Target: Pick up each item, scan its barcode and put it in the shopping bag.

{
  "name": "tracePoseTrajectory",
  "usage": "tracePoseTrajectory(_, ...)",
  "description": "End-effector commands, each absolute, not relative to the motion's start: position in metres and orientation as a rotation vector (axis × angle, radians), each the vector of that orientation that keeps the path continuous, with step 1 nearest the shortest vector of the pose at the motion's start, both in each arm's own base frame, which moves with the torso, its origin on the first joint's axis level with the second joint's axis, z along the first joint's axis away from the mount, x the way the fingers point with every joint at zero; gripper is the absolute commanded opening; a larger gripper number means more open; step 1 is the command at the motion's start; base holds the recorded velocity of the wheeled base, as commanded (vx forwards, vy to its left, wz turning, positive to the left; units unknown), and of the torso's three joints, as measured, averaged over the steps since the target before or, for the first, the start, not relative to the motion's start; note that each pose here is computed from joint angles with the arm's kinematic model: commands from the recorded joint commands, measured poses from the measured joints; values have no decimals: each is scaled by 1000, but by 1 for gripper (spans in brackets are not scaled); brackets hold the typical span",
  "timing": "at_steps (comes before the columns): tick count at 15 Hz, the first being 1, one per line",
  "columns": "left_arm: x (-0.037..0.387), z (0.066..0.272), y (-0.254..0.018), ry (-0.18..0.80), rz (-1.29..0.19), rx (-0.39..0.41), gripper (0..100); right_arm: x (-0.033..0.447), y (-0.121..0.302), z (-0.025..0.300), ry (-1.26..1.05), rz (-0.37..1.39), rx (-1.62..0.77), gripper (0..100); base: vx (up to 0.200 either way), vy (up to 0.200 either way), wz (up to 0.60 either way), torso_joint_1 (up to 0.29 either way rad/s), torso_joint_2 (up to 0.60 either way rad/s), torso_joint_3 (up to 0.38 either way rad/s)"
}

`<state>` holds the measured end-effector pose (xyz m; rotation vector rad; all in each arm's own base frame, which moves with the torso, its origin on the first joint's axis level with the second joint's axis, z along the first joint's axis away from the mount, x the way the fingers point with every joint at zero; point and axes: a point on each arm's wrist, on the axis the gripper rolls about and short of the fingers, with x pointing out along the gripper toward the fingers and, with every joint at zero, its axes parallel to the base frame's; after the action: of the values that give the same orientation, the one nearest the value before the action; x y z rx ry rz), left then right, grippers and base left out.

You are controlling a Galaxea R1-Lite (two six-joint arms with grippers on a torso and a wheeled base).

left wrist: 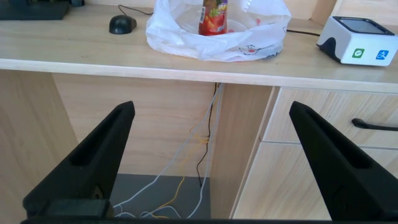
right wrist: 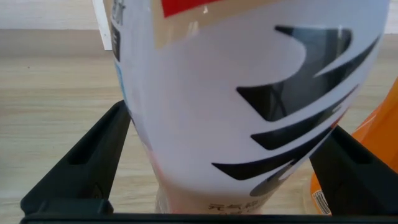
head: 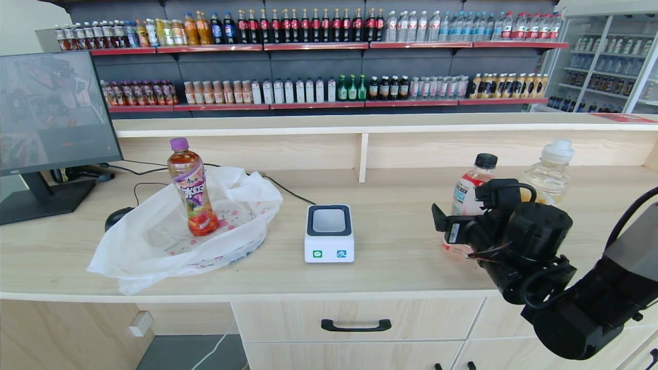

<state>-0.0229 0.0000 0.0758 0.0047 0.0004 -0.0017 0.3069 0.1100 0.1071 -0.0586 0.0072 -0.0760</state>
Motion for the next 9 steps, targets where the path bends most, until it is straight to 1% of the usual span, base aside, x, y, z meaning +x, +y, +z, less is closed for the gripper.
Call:
tracePoseTrajectory(1,-23,76,0,0,-2,5,100,307,110,107,9,-76,-60,100,0,0,0,0,0,0)
tracePoseTrajectory(2,-23,76,0,0,-2,5,100,307,110,107,8,-77,-58,100,0,0,0,0,0,0)
tracePoseTrajectory(3,-23,75,0,2,-2,5,100,308,110,108,3,-77,-54,0,0,0,0,0,0,0)
tracePoseTrajectory(9,-23,76,0,0,-2,5,100,307,110,111,-8,-78,-49,0,0,0,0,0,0,0)
